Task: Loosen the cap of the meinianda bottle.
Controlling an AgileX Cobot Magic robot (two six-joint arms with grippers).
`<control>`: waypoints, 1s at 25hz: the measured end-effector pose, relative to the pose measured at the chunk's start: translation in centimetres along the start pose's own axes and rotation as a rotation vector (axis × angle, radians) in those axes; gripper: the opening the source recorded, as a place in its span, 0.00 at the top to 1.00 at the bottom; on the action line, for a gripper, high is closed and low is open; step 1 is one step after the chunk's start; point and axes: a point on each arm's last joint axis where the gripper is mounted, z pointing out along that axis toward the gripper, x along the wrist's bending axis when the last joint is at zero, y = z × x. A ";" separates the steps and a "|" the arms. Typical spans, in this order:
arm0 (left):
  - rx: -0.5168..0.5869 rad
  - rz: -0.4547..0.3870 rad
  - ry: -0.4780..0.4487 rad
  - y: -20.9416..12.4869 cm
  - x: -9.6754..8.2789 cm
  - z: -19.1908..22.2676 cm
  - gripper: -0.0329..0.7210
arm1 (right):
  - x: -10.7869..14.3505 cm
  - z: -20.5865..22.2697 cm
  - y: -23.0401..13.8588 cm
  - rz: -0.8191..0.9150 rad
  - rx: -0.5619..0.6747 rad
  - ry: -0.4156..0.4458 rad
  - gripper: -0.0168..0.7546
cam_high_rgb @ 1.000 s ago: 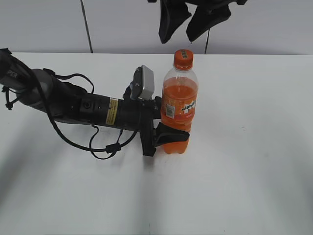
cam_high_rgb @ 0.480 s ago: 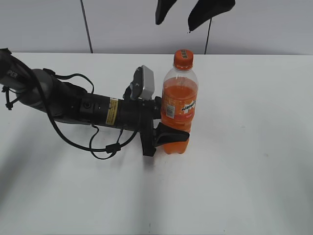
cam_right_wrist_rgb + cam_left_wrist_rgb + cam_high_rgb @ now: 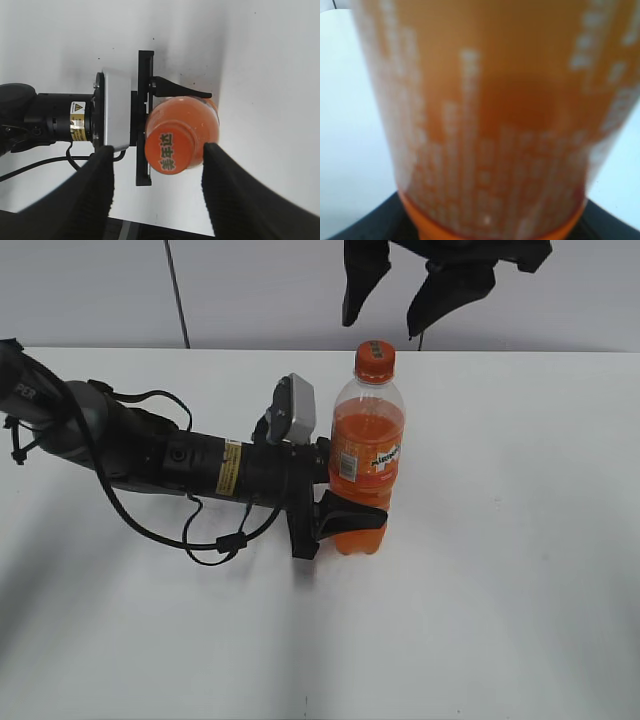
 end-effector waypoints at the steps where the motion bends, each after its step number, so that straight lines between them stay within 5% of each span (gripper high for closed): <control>1: 0.000 0.000 0.000 0.0 0.0 0.0 0.42 | 0.0 0.0 0.0 0.004 0.000 0.000 0.44; 25: 0.000 0.000 0.001 0.0 0.0 0.0 0.43 | 0.1 2.8 0.2 0.017 0.060 -0.026 0.44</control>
